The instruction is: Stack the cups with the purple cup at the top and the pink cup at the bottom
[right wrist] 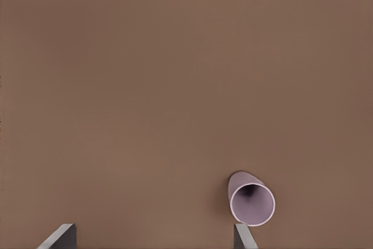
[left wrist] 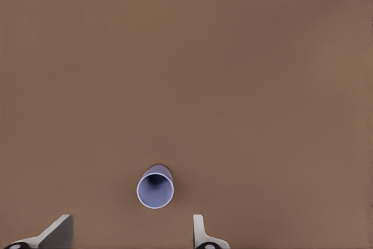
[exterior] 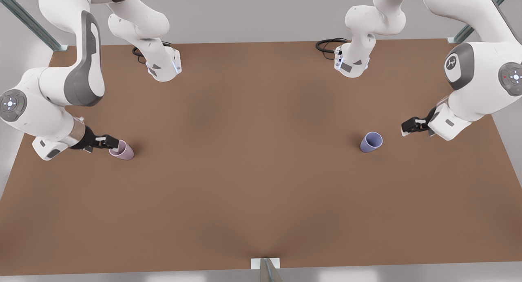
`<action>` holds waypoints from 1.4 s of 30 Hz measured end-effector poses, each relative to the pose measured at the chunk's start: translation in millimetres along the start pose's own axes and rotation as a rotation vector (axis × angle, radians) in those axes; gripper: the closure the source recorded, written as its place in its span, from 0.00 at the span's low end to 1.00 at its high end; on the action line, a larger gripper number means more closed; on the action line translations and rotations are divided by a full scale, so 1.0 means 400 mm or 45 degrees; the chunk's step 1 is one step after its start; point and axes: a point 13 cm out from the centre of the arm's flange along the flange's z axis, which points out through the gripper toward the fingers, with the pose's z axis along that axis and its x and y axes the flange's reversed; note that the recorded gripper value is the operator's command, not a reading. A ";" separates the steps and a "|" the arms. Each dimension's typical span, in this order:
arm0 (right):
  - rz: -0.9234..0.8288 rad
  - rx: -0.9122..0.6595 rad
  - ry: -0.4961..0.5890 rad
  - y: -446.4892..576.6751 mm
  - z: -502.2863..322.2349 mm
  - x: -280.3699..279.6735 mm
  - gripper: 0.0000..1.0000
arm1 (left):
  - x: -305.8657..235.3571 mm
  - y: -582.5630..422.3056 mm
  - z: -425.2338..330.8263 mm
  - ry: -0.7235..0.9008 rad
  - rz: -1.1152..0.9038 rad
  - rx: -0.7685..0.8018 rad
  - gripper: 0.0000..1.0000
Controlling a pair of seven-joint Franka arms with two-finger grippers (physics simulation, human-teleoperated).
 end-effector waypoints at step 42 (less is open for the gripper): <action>0.079 -0.050 0.133 -0.404 0.755 0.260 0.79 | 0.059 -0.084 0.109 0.312 0.077 0.051 0.00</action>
